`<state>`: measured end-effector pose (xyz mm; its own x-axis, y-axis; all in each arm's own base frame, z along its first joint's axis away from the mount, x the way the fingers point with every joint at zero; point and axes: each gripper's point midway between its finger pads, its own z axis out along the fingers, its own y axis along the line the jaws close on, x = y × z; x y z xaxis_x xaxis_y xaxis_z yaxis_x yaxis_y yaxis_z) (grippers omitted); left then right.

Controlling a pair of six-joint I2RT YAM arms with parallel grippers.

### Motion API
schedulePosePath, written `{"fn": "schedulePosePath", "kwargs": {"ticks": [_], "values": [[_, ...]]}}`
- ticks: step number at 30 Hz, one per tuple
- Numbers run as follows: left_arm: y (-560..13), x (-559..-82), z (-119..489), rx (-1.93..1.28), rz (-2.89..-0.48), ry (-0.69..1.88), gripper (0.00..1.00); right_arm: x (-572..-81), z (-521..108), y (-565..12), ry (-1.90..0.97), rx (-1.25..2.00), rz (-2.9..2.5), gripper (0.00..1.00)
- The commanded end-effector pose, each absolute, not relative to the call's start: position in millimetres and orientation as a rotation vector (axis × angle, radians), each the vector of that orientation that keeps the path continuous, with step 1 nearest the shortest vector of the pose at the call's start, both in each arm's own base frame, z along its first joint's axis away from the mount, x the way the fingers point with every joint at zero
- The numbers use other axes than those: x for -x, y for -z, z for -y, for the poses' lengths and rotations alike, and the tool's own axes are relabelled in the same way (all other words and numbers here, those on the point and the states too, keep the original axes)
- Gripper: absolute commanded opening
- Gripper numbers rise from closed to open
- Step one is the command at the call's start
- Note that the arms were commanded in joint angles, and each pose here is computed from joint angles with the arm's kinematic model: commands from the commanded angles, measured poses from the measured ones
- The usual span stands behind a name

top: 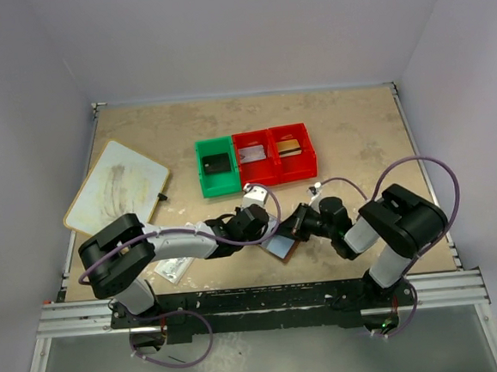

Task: Take the credit cards out of the card holder

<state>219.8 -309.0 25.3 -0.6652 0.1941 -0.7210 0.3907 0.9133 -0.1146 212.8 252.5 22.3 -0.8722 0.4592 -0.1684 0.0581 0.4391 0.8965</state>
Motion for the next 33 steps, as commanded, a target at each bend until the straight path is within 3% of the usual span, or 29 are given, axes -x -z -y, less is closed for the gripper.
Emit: {"fn": "schedulePosePath", "kwargs": {"ticks": [1,16,21,33], "values": [[-13,-214,289,-0.394,-2.356,0.255,0.21,-212,-250,-32,-1.393,-0.401,-2.289,0.00],[-11,-213,288,-0.392,-2.365,0.259,0.20,-180,-234,-16,-1.395,-0.471,-2.355,0.00],[-12,-208,295,-0.446,-2.371,0.304,0.19,-201,-243,-32,-1.426,-0.471,-2.262,0.20],[-12,-206,299,-0.428,-2.388,0.327,0.17,-216,-254,-43,-1.445,-0.519,-2.183,0.24]]}}
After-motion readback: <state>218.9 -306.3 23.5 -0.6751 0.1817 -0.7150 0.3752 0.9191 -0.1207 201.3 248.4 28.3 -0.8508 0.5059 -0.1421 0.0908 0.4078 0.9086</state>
